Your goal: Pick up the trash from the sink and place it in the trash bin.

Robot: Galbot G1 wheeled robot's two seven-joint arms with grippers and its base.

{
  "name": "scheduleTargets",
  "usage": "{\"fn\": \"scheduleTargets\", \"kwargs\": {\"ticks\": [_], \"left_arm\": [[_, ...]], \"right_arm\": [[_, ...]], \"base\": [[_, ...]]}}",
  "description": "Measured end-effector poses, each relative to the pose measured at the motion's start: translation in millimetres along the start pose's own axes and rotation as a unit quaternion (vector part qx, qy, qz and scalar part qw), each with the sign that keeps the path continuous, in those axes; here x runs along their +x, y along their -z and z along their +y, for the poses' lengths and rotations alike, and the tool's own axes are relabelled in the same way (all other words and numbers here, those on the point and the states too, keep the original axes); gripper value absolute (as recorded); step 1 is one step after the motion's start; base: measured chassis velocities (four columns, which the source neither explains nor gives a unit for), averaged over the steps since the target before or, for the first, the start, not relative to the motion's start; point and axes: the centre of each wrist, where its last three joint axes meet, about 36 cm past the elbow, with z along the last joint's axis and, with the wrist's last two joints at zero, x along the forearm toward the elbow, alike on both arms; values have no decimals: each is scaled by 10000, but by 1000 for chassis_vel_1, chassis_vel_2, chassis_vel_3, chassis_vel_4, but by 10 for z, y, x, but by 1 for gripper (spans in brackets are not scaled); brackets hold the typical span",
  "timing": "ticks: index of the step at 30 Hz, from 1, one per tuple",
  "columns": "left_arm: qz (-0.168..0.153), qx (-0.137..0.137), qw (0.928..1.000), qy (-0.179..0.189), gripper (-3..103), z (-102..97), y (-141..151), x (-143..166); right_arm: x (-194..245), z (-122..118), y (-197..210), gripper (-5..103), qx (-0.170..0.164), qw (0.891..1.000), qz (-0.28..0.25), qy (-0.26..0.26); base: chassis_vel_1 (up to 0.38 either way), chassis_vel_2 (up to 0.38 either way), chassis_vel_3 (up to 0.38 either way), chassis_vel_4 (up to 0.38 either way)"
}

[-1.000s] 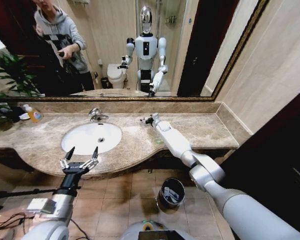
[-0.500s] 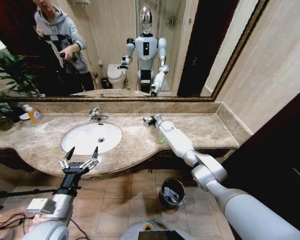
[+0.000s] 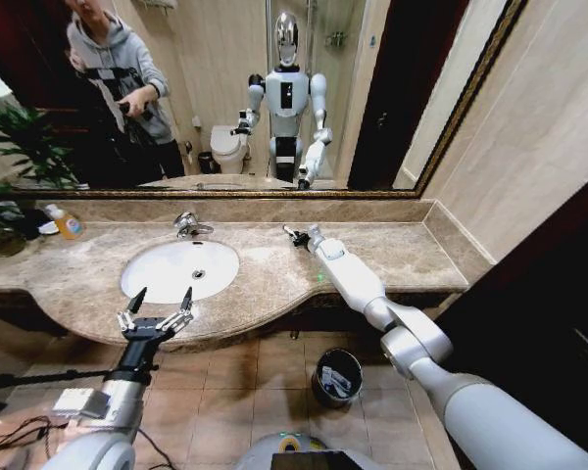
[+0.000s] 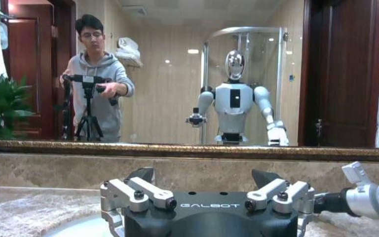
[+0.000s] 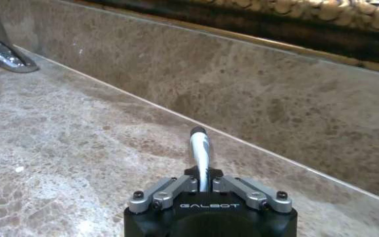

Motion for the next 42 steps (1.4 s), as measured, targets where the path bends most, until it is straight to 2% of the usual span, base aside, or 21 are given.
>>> {"fn": "scheduleTargets", "kwargs": {"ticks": [2, 9, 12, 15, 16, 19, 20, 22, 25, 28, 29, 32, 33, 35, 37, 38, 40, 41, 42], "left_arm": [[0, 0, 10000, 0, 100, 0, 0, 0], [0, 0, 10000, 0, 100, 0, 0, 0], [0, 1, 10000, 0, 100, 0, 0, 0], [0, 0, 10000, -2, 100, 0, 0, 0], [0, 0, 10000, -2, 100, 0, 0, 0], [0, 1, 10000, 1, 100, 0, 0, 0], [0, 1, 10000, 1, 100, 0, 0, 0], [0, 0, 10000, 0, 100, 0, 0, 0], [0, 0, 10000, 0, 100, 0, 0, 0], [0, 0, 10000, 0, 100, 0, 0, 0], [0, 0, 10000, 0, 100, 0, 0, 0], [1, 1, 10000, 1, 100, 0, 0, 0], [1, 1, 10000, 1, 100, 0, 0, 0], [0, 0, 10000, 0, 100, 0, 0, 0], [0, 0, 10000, 1, 100, 0, 0, 0], [0, 0, 10000, 1, 100, 0, 0, 0], [0, 0, 10000, -1, 100, 0, 0, 0], [0, 0, 10000, -1, 100, 0, 0, 0], [0, 0, 10000, 0, 100, 0, 0, 0]], "right_arm": [[104, -94, 24, 3, -50, 10000, -71, -23], [475, -404, -63, 3, -126, 9992, -234, -288], [703, -505, -108, 3, -53, 9981, -396, -461], [1180, -656, -289, 2, 80, 9960, -579, -671], [1180, -656, -289, 2, 80, 9960, -579, -671], [1689, -777, -487, 2, -73, 9926, -735, -960], [1689, -777, -487, 2, -73, 9926, -735, -960], [2000, -807, -536, 2, -222, 9889, -940, -1126], [2343, -730, -619, 2, -440, 9842, -1196, -1226], [2703, -521, -712, 2, -708, 9774, -1480, -1333], [2703, -521, -712, 2, -708, 9774, -1480, -1333], [3010, -250, -803, 2, -913, 9695, -1762, -1437], [3010, -250, -803, 2, -913, 9695, -1762, -1437], [3386, -32, -966, 2, -1072, 9616, -1941, -1620], [3642, 183, -1204, 2, -1207, 9581, -1910, -1762], [3642, 183, -1204, 2, -1207, 9581, -1910, -1762], [3888, 417, -1447, 2, -1243, 9534, -1914, -1976], [3888, 417, -1447, 2, -1243, 9534, -1914, -1976], [4002, 550, -1592, 2, -1253, 9517, -1877, -2083]], "base": [[0, 0, 0, 0], [0, 0, 0, 0], [0, 0, 0, 0], [0, 0, 0, 0], [0, 0, 0, 0], [0, 0, 0, 0], [0, 0, 0, 0], [0, 0, 0, 0], [0, 0, 0, 0], [0, 0, 0, 0], [0, 0, 0, 0], [0, 0, 0, 0], [0, 0, 0, 0], [0, 0, 0, 0], [0, 0, 0, 0], [0, 0, 0, 0], [0, 0, 0, 0], [0, 0, 0, 0], [0, 0, 0, 0]]}}
